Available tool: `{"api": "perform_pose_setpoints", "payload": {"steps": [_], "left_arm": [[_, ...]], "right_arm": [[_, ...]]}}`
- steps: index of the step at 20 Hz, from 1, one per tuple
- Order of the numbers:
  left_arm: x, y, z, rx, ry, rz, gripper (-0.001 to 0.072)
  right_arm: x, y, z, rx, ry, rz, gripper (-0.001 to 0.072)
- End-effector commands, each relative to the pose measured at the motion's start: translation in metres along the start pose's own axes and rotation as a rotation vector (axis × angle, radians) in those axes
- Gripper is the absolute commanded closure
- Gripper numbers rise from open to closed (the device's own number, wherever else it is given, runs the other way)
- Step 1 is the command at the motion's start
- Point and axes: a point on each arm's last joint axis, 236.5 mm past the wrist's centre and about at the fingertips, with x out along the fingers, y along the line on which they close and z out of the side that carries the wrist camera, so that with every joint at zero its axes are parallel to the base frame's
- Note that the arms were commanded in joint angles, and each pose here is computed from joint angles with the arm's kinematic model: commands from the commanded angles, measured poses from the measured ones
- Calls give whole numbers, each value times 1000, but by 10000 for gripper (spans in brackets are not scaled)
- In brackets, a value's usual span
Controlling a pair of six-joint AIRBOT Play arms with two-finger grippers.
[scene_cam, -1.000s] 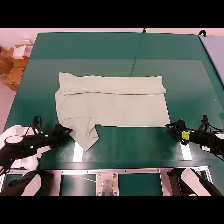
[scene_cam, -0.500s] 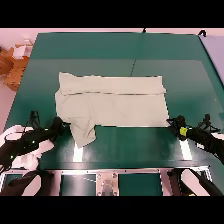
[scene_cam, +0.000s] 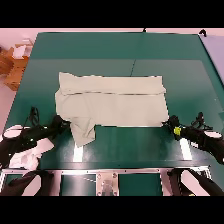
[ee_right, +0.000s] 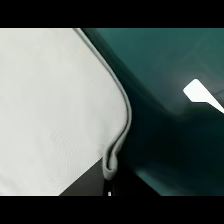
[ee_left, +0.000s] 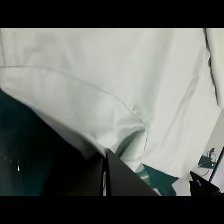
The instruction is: Fold the shirts.
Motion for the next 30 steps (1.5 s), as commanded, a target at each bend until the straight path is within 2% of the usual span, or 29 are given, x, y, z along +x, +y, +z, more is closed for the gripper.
{"api": "perform_pose_setpoints", "payload": {"steps": [1,4,8,13,20,24,30], "left_arm": [[-16,4,-14,88,135,88,681],[-41,23,-24,122,256,227,680],[-54,24,-34,144,297,244,681],[-80,8,-31,202,168,267,682],[-95,-61,29,276,15,176,682],[-80,-97,74,262,73,116,682],[-26,-139,135,318,121,99,681]], "right_arm": [[-4,8,-6,-83,52,-4,699],[-14,0,-2,-105,70,-49,699],[-42,-20,10,-123,49,-134,700],[-62,-17,16,-137,45,-155,700],[-90,76,86,-297,-43,-76,700],[-50,127,98,-386,59,-53,700],[26,168,115,-390,174,-54,699]]}}
